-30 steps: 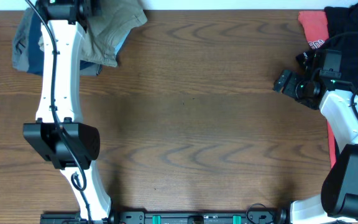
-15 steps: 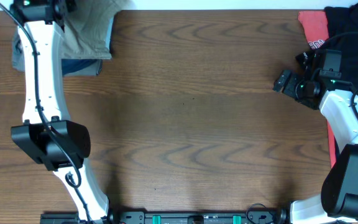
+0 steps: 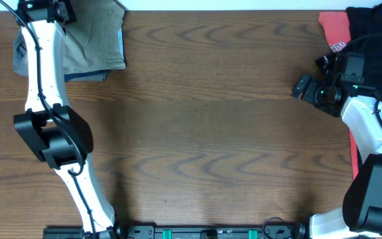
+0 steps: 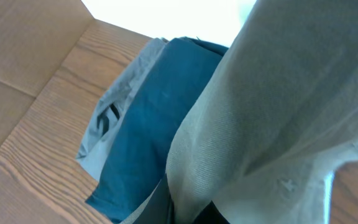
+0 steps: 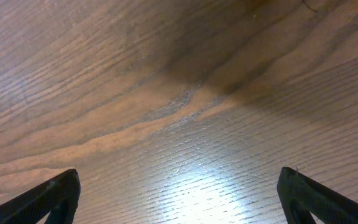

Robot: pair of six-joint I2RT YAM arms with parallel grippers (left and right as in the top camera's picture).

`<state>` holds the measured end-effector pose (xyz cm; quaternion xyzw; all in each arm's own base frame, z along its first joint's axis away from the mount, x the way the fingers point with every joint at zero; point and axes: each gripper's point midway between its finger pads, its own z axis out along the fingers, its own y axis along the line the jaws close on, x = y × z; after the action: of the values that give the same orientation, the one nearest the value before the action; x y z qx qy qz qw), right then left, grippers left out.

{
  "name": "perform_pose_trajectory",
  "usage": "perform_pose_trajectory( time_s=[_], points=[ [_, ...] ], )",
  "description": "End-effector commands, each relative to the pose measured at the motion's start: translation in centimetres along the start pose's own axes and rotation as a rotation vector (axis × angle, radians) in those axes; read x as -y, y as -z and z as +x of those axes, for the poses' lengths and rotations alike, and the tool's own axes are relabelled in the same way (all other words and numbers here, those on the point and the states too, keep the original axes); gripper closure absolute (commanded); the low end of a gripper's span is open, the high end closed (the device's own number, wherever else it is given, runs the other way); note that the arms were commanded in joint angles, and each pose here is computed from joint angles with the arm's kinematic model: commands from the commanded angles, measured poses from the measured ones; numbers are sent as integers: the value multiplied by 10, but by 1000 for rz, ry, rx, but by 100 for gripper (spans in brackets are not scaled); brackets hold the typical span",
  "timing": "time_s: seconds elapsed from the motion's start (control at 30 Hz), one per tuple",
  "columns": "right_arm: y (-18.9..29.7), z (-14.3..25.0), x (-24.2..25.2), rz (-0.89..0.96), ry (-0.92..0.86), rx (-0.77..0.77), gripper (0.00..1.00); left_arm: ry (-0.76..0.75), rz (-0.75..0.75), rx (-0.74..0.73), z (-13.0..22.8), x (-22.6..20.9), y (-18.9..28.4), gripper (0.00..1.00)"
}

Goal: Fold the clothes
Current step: 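Lower the shorts onto the stack and release with the left gripper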

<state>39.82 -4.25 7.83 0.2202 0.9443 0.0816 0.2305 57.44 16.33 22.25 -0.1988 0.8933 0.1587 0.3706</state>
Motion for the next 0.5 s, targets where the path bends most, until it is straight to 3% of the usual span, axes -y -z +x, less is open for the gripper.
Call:
perform_pose_trajectory(
  time_s=[0.0,0.1,0.23,0.47],
  points=[
    [4,-9,-3,-9,11,20,1,30,-28,24,-6,-9,-9,94],
    [4,-9,-3,-8,11,20,1,35,-30,30,-5,-8,-21,92],
    [4,-9,-3,-8,11,20,1,31,-33,13,3,-6,-34,55],
    [4,-9,-3,-8,11,20,1,33,-38,8,5,-9,-37,53]
  ],
)
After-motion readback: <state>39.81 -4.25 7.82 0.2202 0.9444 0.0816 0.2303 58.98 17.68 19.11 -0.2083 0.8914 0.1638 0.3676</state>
